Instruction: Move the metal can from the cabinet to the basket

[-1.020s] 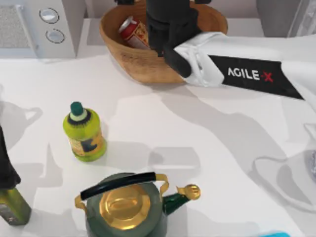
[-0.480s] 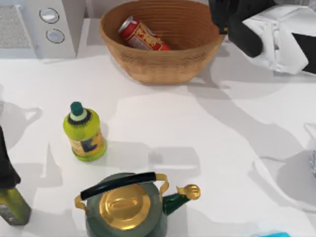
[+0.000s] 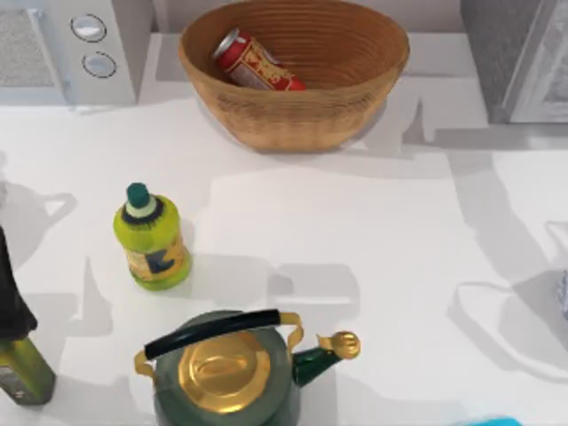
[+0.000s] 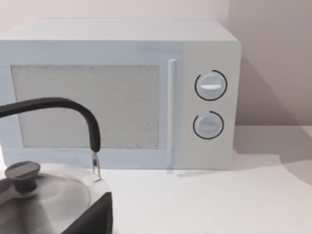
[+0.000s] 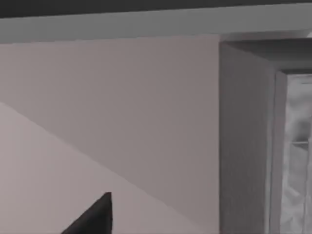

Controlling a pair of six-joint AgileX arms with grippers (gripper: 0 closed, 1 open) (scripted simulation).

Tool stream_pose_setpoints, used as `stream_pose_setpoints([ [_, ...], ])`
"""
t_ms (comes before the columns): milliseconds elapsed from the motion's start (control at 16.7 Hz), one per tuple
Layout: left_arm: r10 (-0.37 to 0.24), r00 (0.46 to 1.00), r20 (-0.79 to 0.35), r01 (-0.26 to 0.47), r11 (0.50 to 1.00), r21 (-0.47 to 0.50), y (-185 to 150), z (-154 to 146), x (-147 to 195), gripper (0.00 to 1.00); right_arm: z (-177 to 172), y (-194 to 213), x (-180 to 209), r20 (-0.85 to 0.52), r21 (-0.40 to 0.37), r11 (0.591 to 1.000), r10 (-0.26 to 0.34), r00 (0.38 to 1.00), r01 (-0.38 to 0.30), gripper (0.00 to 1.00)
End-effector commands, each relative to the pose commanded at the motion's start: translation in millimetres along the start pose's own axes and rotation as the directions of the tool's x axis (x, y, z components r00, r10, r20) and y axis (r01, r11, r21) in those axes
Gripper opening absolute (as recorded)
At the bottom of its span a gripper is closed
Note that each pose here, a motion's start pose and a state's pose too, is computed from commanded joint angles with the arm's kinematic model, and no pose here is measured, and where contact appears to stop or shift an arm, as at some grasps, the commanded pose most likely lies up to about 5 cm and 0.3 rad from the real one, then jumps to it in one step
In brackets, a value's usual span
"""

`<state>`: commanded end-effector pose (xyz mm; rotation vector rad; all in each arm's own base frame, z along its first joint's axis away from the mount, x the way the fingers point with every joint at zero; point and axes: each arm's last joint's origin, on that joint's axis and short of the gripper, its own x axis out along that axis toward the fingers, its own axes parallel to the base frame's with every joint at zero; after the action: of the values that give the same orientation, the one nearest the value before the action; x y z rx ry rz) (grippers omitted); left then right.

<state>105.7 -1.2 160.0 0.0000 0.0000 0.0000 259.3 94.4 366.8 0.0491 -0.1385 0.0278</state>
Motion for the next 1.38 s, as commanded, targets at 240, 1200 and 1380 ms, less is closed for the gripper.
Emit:
stream_pose_setpoints([
  [240,0.0,1.0,0.0,0.0,1.0,0.0,0,0,0,1.0,-4,-49,-83,0.061,0.009,1.0,0.005,0.998,-0.005,1.0],
  [1200,0.0,1.0,0.0,0.0,1.0,0.0,0,0,0,1.0,-179,-100,-183,-0.137,-0.051,0.998,-0.031,0.99,0.024,1.0],
  [1380,0.0,1.0,0.0,0.0,1.0,0.0,0,0,0,1.0,-178,-100,-183,-0.139,-0.05,0.998,-0.029,0.99,0.023,1.0],
])
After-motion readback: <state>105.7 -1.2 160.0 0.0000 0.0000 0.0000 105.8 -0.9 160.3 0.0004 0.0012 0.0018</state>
